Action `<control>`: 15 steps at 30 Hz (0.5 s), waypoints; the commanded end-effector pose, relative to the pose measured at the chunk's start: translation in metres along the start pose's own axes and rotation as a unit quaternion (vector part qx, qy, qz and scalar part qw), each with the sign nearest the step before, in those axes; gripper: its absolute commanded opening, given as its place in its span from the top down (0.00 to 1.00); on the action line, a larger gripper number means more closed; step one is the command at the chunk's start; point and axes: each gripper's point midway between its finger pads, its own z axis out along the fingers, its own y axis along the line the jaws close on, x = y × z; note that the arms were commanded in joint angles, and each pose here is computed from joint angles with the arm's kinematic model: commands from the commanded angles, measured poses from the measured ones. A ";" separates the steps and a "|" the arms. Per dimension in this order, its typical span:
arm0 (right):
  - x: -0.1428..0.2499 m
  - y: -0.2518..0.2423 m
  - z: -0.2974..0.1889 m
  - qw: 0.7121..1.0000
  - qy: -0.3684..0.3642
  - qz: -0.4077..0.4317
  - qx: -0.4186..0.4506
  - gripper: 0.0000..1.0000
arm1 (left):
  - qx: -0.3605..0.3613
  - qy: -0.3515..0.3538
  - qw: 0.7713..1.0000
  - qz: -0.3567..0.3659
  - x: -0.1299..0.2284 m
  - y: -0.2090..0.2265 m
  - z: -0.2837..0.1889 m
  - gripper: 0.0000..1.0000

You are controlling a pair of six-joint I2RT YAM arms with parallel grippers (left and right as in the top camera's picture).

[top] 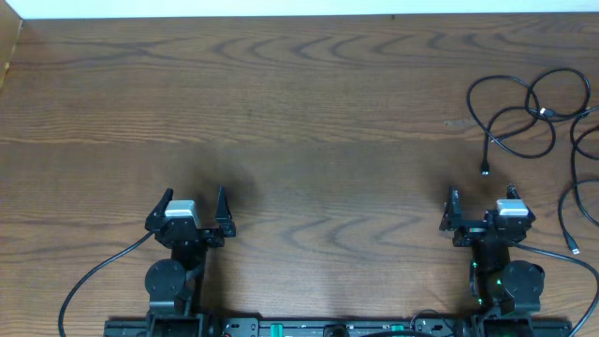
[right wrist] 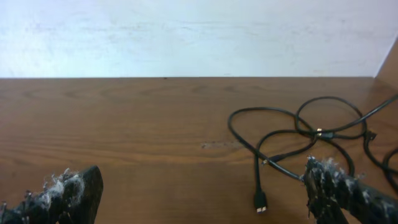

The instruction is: Untangle cables

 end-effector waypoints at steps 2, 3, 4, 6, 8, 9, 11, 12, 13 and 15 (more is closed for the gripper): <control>0.001 0.006 0.000 0.999 0.001 -0.041 -0.015 0.01 | -0.015 0.024 1.000 0.001 0.015 0.006 0.000 0.03; 0.001 0.005 0.000 0.999 0.001 -0.041 -0.012 0.01 | -0.015 0.024 1.000 0.001 0.015 0.006 0.000 0.03; 0.001 0.005 0.000 0.999 0.000 -0.041 -0.012 0.01 | -0.015 0.024 1.000 0.001 0.015 0.006 0.000 0.03; 0.001 0.005 0.000 0.999 0.000 -0.037 -0.012 0.01 | -0.015 0.024 1.000 0.001 0.015 0.006 0.000 0.03; 0.000 0.004 0.000 0.999 -0.001 -0.037 -0.010 0.01 | -0.015 0.024 1.000 0.001 0.015 0.006 0.000 0.03; 0.000 0.003 0.000 0.999 -0.001 -0.037 -0.010 0.01 | -0.015 0.024 1.000 0.001 0.015 0.006 0.000 0.03; 0.000 0.003 0.000 0.999 -0.001 -0.037 -0.009 0.01 | -0.015 0.024 1.000 0.001 0.015 0.006 0.000 0.03; 0.000 0.003 0.000 0.999 -0.001 -0.037 -0.009 0.01 | -0.015 0.024 1.000 0.001 0.015 0.006 0.000 0.03; 0.000 0.003 0.000 0.999 -0.001 -0.037 -0.009 0.01 | -0.015 0.024 1.000 0.001 0.015 0.006 0.000 0.03; 0.000 0.003 0.000 0.999 -0.001 -0.037 -0.009 0.01 | -0.015 0.024 1.000 0.001 0.015 0.006 0.000 0.03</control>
